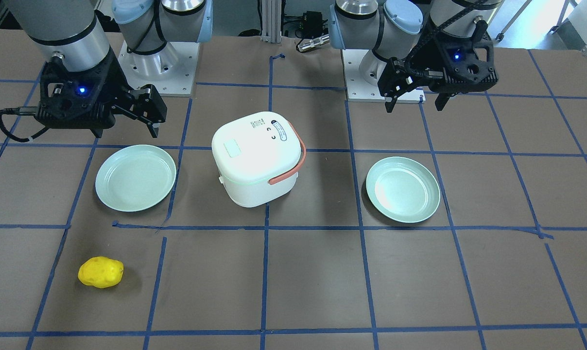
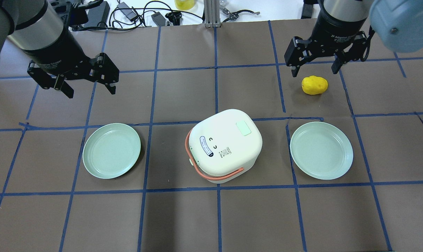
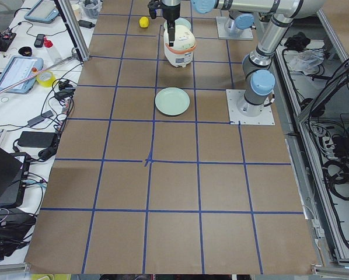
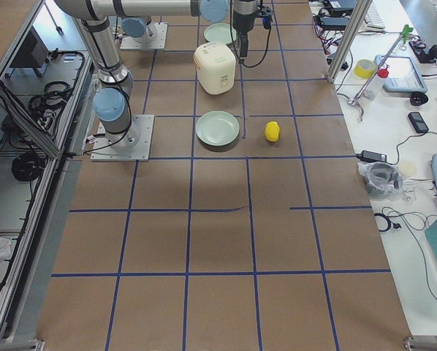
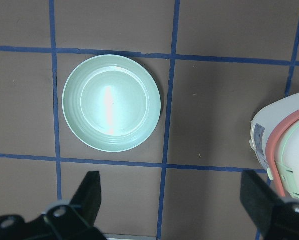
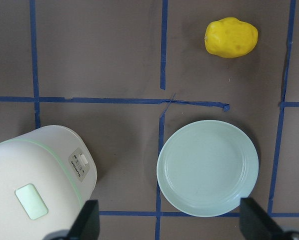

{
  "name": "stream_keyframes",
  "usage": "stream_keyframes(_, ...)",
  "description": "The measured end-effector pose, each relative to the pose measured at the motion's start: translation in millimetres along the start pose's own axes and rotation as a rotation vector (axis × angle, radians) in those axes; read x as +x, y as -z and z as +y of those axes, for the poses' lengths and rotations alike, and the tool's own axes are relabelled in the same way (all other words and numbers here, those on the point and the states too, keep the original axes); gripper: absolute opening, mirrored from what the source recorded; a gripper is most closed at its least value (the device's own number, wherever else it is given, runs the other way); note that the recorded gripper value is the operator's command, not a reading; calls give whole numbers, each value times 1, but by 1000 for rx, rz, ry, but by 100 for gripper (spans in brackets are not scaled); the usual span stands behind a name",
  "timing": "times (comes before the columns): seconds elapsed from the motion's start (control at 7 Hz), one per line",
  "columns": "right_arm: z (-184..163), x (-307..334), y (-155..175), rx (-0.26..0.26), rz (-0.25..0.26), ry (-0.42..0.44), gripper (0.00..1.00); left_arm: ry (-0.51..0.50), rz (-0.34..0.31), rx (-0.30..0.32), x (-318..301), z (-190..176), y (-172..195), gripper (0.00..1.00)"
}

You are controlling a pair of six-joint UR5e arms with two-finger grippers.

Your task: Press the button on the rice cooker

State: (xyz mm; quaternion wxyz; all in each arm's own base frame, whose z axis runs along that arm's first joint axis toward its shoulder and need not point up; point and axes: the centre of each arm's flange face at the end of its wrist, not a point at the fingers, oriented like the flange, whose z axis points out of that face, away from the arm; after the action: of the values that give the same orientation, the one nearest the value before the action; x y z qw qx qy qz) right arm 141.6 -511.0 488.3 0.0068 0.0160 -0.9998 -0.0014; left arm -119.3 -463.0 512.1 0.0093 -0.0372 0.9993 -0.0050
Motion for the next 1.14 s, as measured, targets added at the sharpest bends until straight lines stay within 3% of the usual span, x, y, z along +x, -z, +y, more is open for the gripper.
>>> stream_keyframes(1.14,3,-4,2,0,-12,-7,100,0,0,0,0,0,0,100)
